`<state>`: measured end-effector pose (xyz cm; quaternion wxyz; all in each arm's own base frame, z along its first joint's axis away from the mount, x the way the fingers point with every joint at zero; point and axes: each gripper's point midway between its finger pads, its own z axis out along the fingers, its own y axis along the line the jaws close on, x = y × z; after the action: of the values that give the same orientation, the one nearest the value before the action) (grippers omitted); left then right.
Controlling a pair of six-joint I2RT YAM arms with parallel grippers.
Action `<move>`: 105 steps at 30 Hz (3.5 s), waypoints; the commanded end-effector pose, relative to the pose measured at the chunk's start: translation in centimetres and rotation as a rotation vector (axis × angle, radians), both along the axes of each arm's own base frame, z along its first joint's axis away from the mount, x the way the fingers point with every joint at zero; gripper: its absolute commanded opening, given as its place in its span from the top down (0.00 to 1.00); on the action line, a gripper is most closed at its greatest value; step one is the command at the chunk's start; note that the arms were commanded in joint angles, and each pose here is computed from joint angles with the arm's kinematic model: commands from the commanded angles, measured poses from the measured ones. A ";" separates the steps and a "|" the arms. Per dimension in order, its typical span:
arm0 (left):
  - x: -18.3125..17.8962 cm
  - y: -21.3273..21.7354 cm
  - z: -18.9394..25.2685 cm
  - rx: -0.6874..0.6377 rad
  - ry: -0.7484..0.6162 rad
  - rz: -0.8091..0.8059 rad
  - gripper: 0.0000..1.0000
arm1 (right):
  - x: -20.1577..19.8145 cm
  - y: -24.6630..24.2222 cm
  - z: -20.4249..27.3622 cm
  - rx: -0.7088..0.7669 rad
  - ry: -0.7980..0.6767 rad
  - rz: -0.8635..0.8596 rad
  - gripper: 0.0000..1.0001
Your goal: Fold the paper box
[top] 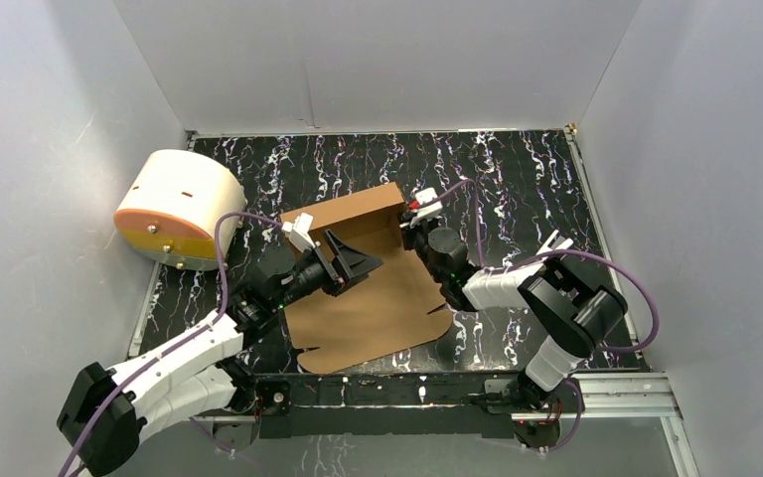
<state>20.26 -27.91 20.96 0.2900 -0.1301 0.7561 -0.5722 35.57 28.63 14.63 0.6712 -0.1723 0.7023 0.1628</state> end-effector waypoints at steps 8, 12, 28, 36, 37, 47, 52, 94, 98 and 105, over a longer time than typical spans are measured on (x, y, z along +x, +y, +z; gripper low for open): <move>0.9 3.9 7.9 0.445 -0.314 0.002 0.16 | -1.9 0.3 1.6 -0.018 -0.102 0.118 0.95; 2.7 5.6 9.2 0.614 -0.383 0.053 0.17 | -3.0 0.6 0.9 -0.045 -0.093 0.179 0.94; 12.6 4.6 5.6 0.715 -0.288 -0.054 0.13 | -4.3 1.6 0.2 -0.055 -0.118 0.278 0.91; 15.0 2.4 1.6 0.696 -0.191 -0.180 0.14 | -4.1 1.7 0.1 -0.060 -0.140 0.278 0.88; 15.0 1.9 1.3 0.682 -0.184 -0.201 0.14 | -4.1 1.8 0.0 -0.060 -0.141 0.281 0.88; 15.0 0.4 -1.7 0.616 -0.117 -0.256 0.22 | -4.0 1.9 -0.1 -0.036 -0.174 0.279 0.83; 14.6 0.0 -2.3 0.593 -0.098 -0.272 0.23 | -3.2 2.3 0.1 -0.026 -0.210 0.263 0.79; 11.6 -1.2 -4.1 0.456 0.047 -0.355 0.42 | 2.9 -2.4 -0.5 -0.048 -0.232 -0.263 0.79; 11.4 -1.3 -3.8 0.443 0.050 -0.359 0.42 | 2.9 -2.5 -0.5 -0.050 -0.233 -0.301 0.79; 12.5 -0.3 -3.2 0.515 0.016 -0.295 0.35 | 1.7 -0.2 0.8 0.000 -0.290 -0.139 0.69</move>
<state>35.98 -28.51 17.89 0.2706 0.0507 0.8715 -0.4057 36.30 29.61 12.39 0.7395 -0.1671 0.6445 0.0994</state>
